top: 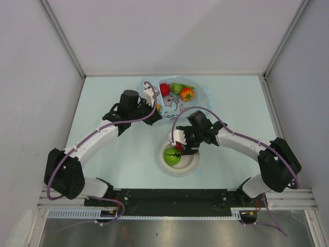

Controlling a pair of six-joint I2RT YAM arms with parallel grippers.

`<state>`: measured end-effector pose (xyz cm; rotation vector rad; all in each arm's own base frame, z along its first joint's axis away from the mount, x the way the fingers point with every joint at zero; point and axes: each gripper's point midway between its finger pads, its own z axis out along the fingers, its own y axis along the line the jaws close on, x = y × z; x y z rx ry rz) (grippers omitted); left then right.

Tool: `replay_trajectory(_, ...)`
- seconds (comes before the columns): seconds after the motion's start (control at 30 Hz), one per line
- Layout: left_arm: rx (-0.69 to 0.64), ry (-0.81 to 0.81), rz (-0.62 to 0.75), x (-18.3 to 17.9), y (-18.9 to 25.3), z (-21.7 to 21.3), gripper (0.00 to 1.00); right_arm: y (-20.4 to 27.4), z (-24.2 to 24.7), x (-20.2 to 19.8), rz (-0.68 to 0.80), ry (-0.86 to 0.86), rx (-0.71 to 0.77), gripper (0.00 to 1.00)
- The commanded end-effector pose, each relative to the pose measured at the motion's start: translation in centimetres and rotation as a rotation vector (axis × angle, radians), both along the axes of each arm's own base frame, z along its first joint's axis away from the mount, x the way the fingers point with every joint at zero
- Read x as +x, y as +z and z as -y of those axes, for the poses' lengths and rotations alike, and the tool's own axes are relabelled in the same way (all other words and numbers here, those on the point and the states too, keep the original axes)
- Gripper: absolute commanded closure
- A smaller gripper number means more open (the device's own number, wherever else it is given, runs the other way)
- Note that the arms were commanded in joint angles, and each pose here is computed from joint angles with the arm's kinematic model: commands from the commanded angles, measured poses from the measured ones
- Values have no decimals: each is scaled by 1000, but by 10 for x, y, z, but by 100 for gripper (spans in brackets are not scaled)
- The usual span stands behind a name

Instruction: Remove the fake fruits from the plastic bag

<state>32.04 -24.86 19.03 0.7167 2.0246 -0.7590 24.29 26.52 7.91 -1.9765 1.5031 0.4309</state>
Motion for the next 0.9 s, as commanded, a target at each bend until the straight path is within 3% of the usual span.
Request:
replay_trajectory(0.0, -14, -26, 50, -5, 13, 1, 100, -9, 0, 0, -19, -39, -17, 5)
replay_trajectory(0.03, -15, -26, 51, -5, 13, 1, 100, -8, -1, 1, -15, -44, -13, 0)
replay_trajectory(0.37, -26, -31, 42, -5, 12, 5, 100, 32, 3, 1, 41, -99, 56, 0)
replay_trajectory(0.53, -32, -28, 43, -4, 15, 5, 99, 72, 7, 24, 105, -195, 141, 0)
replay_trajectory(0.63, -37, -31, 46, -3, 19, 5, 100, 115, 12, 82, 115, -524, 352, 0)
replay_trajectory(0.67, -40, -27, 46, -2, 20, 4, 100, 123, 13, 91, 18, -640, 436, 0)
replay_trajectory(0.77, -42, -13, 45, 1, 23, 0, 100, 138, 25, 142, -47, -885, 554, 1)
replay_trajectory(0.87, -44, -7, 50, 2, 26, -2, 100, 145, 30, 177, -35, -990, 632, 6)
